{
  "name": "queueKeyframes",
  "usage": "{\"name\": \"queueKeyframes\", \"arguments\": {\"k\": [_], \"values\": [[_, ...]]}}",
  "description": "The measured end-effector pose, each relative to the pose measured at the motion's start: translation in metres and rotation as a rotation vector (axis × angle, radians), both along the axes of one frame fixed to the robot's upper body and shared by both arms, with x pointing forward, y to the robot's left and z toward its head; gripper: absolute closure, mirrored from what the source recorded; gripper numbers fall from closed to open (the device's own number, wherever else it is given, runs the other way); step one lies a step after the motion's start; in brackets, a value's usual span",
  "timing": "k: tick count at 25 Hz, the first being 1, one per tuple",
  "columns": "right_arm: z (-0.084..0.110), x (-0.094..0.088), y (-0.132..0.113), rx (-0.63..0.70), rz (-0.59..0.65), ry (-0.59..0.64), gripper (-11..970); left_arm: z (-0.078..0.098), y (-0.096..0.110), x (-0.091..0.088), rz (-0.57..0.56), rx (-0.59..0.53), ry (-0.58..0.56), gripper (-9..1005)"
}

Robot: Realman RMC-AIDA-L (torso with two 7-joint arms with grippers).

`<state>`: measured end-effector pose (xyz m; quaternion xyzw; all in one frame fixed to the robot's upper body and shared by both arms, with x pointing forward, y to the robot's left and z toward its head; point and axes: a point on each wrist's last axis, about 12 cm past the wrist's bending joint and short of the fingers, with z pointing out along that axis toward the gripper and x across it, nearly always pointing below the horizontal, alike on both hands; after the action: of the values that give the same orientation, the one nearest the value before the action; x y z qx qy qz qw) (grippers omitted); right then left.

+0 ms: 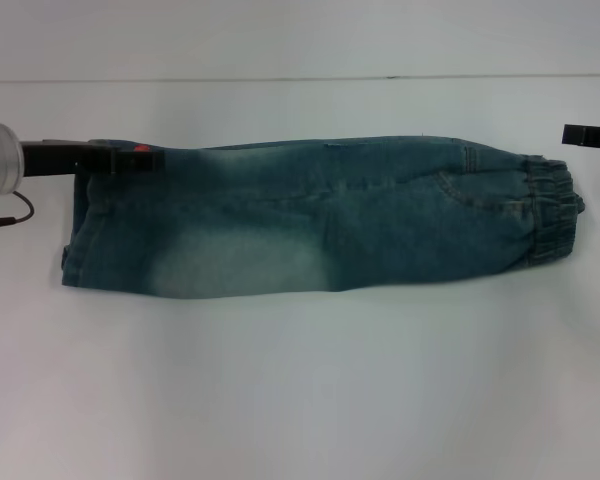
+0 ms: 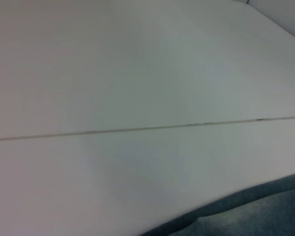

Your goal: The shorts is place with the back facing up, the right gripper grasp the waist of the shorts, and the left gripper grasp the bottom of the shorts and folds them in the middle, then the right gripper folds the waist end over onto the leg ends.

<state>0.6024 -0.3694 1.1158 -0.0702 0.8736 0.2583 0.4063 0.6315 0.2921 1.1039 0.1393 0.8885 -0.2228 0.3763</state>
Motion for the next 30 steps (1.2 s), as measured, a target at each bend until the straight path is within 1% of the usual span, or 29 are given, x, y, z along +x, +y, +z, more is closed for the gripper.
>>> {"name": "queueKeyframes", "arguments": {"k": [4, 9, 19, 23, 30], "values": [[0.000, 0.000, 0.000, 0.003, 0.000, -0.002, 224, 0.003, 0.001, 0.001, -0.010, 0.002, -0.004, 78], [-0.002, -0.002, 0.000, 0.008, -0.003, -0.001, 224, 0.005, 0.007, 0.002, -0.006, 0.022, -0.006, 78], [-0.004, -0.004, 0.001, 0.016, -0.007, 0.001, 224, 0.000, 0.018, 0.000, 0.044, 0.066, -0.002, 77], [-0.004, -0.005, 0.001, 0.026, -0.008, -0.010, 224, -0.001, 0.022, 0.001, 0.080, 0.083, -0.020, 77], [-0.003, -0.005, 0.001, 0.034, -0.009, -0.021, 224, 0.000, 0.021, 0.005, 0.098, 0.100, -0.040, 78]]}}
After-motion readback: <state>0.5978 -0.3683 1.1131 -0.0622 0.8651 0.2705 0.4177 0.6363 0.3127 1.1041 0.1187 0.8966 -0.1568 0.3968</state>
